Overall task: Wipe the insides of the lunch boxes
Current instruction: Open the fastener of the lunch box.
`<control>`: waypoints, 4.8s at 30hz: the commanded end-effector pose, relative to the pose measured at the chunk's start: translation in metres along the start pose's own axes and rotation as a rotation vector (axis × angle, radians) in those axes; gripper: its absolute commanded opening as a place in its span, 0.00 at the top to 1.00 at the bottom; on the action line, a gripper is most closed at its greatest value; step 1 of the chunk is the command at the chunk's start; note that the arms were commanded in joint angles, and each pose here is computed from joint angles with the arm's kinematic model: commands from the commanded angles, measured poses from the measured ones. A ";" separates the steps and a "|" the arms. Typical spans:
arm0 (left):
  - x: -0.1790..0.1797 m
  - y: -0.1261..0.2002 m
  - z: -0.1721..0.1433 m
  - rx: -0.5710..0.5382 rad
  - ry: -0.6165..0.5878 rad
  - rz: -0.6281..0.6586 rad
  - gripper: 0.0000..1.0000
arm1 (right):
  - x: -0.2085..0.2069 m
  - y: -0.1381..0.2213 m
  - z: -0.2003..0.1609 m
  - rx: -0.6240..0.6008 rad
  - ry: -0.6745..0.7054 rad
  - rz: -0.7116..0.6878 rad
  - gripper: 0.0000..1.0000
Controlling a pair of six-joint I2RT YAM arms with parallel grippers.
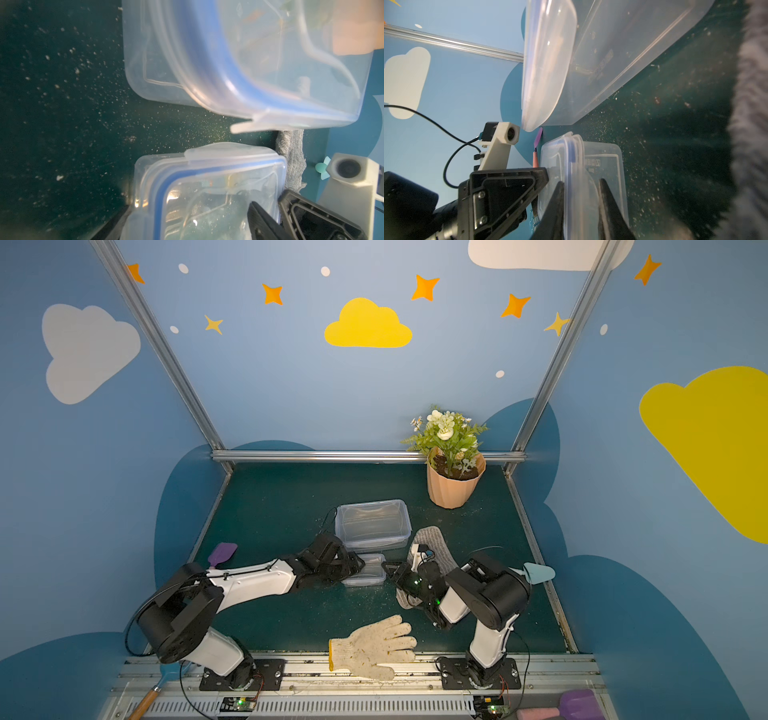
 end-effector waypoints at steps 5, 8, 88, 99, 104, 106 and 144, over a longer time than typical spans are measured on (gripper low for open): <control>0.032 -0.015 -0.018 0.094 -0.024 0.189 0.16 | 0.007 -0.001 -0.014 0.143 0.097 -0.165 1.00; 0.032 -0.017 -0.018 0.098 -0.028 0.192 0.17 | 0.007 -0.002 -0.014 0.165 0.110 -0.202 1.00; 0.018 0.001 -0.022 -0.024 -0.132 0.262 0.00 | 0.042 0.035 0.027 0.243 0.236 -0.212 0.20; 0.013 0.027 -0.010 0.017 -0.012 -0.062 0.01 | 0.035 0.025 0.030 0.285 0.199 -0.125 0.42; 0.013 0.030 -0.006 0.058 0.044 -0.230 0.02 | 0.032 0.022 0.029 0.297 0.187 -0.124 0.53; 0.011 0.028 -0.004 0.074 0.066 -0.288 0.02 | 0.031 0.021 0.029 0.300 0.182 -0.124 0.58; 0.016 0.009 0.006 0.070 0.163 -0.414 0.17 | 0.014 0.015 0.030 0.359 0.151 -0.216 0.99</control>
Point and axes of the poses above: each gripper's point midway between its finger pads, its own y axis back along the fingers, its own x axis along the line the jaws close on, z = x × y, the point moved 10 cm from there along y, back along the fingers, and after that the axes turned 15 degrees about y, right-handed, at the moved point
